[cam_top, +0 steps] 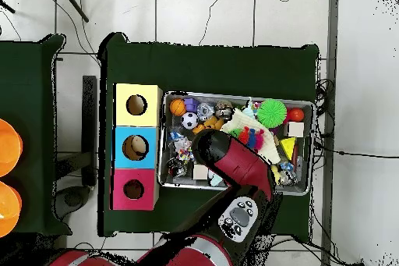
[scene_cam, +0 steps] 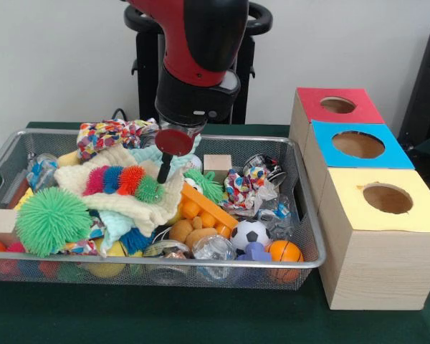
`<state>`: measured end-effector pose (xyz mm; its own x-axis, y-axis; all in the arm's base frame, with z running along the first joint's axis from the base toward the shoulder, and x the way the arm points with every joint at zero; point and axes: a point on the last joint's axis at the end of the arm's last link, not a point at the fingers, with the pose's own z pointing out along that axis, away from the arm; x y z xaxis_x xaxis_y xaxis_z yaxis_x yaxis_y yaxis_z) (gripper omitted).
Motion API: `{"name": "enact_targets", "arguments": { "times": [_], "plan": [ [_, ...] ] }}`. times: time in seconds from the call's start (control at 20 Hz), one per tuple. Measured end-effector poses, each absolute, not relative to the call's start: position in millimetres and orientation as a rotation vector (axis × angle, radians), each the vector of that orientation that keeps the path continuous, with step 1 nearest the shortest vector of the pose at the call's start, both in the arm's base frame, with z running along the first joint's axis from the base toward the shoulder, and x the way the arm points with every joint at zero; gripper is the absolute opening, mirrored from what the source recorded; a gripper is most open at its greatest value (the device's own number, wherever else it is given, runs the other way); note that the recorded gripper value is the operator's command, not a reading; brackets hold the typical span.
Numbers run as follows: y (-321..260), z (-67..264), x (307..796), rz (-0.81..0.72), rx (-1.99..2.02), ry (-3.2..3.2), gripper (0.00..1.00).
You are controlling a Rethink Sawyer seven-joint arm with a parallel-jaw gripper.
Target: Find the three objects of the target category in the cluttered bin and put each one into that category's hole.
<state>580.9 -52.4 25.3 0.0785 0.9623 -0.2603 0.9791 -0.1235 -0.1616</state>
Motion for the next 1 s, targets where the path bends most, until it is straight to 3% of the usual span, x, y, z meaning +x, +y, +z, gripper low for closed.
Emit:
{"name": "enact_targets", "arguments": {
  "times": [0.55,1.0],
  "plan": [
    [-58.5,67.9,602.5,-0.406,2.264,1.991,1.00],
    [-73.5,104.2,646.2,-0.096,2.306,1.846,1.00]
  ]
}}
